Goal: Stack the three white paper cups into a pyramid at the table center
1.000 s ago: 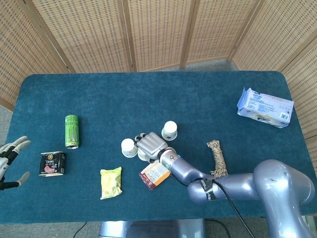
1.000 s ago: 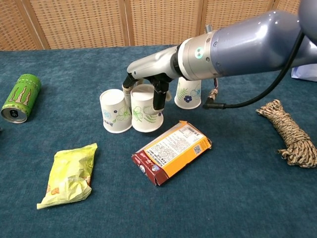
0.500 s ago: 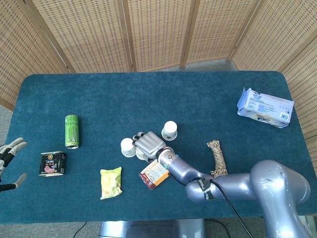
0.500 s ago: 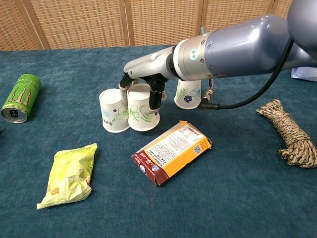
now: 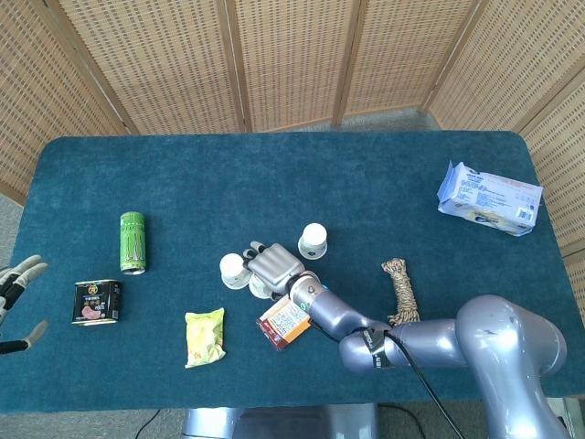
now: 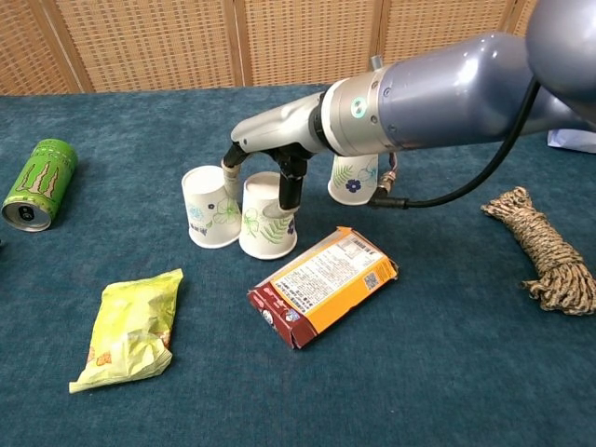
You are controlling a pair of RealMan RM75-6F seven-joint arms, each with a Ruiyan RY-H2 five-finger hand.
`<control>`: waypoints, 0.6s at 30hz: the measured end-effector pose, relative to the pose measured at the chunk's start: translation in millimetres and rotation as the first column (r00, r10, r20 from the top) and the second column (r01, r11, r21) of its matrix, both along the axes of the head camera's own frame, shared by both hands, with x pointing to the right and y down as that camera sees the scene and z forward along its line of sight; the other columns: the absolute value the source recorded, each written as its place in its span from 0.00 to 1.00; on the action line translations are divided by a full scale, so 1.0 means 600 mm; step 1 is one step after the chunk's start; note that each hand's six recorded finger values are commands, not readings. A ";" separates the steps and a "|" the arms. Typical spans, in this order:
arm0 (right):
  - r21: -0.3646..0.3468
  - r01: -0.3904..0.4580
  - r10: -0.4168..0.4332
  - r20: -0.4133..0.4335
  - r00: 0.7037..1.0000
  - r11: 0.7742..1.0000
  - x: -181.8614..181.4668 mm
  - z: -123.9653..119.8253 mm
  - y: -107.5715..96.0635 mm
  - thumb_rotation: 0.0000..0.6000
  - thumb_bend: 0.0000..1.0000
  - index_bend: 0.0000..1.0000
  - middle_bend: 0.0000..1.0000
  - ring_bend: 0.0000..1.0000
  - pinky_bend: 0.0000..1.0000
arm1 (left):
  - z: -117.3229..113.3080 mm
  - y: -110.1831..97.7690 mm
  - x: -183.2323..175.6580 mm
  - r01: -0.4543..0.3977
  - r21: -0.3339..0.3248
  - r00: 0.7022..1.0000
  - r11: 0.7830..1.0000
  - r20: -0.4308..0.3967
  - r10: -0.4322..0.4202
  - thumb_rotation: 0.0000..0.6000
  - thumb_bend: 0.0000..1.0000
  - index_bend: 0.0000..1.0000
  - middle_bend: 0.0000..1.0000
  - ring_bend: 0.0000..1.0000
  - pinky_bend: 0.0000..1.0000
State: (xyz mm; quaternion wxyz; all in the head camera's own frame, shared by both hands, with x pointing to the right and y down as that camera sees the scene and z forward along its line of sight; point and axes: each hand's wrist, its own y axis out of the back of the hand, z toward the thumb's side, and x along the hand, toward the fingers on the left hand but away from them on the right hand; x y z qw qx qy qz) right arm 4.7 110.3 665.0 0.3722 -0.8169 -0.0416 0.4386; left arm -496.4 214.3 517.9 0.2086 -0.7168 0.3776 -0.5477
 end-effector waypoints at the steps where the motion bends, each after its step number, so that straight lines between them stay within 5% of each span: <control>1: -0.001 0.001 -0.001 -0.003 1.000 1.000 0.001 0.000 0.001 1.00 0.45 0.23 0.12 0.02 0.37 | 0.000 0.000 0.000 -0.001 0.000 1.000 1.000 0.000 0.001 1.00 0.44 0.02 0.00 0.00 0.02; 18: 0.020 -0.011 0.012 -0.023 1.000 1.000 0.029 -0.023 0.012 1.00 0.46 0.11 0.07 0.00 0.32 | 0.002 -0.001 0.011 -0.030 0.004 0.999 1.000 -0.022 0.030 1.00 0.44 0.02 0.00 0.00 0.02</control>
